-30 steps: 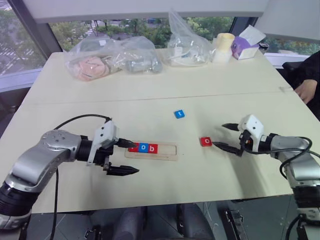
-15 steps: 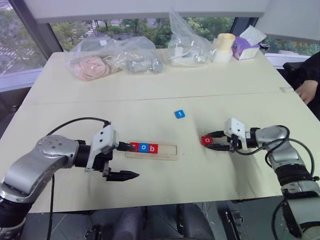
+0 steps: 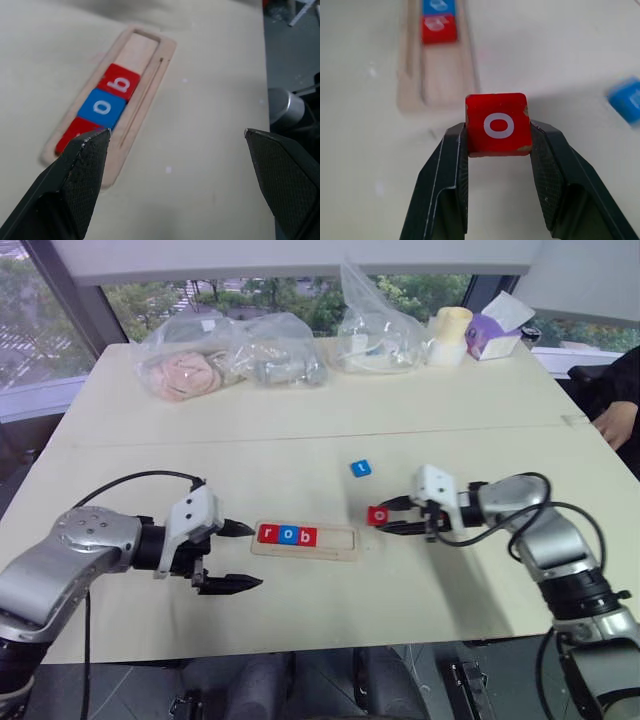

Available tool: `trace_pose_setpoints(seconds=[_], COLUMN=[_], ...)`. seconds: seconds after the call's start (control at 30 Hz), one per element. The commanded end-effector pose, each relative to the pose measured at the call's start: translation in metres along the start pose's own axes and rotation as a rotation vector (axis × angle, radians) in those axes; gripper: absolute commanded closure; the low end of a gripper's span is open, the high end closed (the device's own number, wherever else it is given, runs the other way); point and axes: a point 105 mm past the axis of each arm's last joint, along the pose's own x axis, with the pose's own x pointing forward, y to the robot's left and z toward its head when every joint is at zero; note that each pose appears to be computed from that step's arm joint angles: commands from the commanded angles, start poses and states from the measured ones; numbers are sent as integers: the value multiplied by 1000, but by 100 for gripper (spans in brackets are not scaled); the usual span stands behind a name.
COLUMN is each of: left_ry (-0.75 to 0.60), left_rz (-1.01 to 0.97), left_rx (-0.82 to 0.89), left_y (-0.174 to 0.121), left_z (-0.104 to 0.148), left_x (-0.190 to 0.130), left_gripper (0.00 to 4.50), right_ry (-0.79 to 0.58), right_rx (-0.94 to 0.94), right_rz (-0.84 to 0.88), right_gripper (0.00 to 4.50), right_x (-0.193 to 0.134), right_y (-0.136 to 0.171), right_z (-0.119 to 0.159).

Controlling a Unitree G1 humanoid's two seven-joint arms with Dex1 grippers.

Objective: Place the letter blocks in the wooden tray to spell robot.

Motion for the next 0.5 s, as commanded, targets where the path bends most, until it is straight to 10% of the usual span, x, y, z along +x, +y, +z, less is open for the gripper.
trace_pose_setpoints(seconds=[0.03, 0.5], left_ry=[-6, -23], left_rz=[24, 41], left_rx=[37, 27], left_y=[4, 4], left_z=[8, 9], left_x=[-6, -2], left_gripper=[0, 0], right_ry=[10, 33], right_rx=[-20, -22], right_rz=[8, 25], right_gripper=[336, 336], right_x=[16, 54], right_y=[13, 26], right_z=[14, 20])
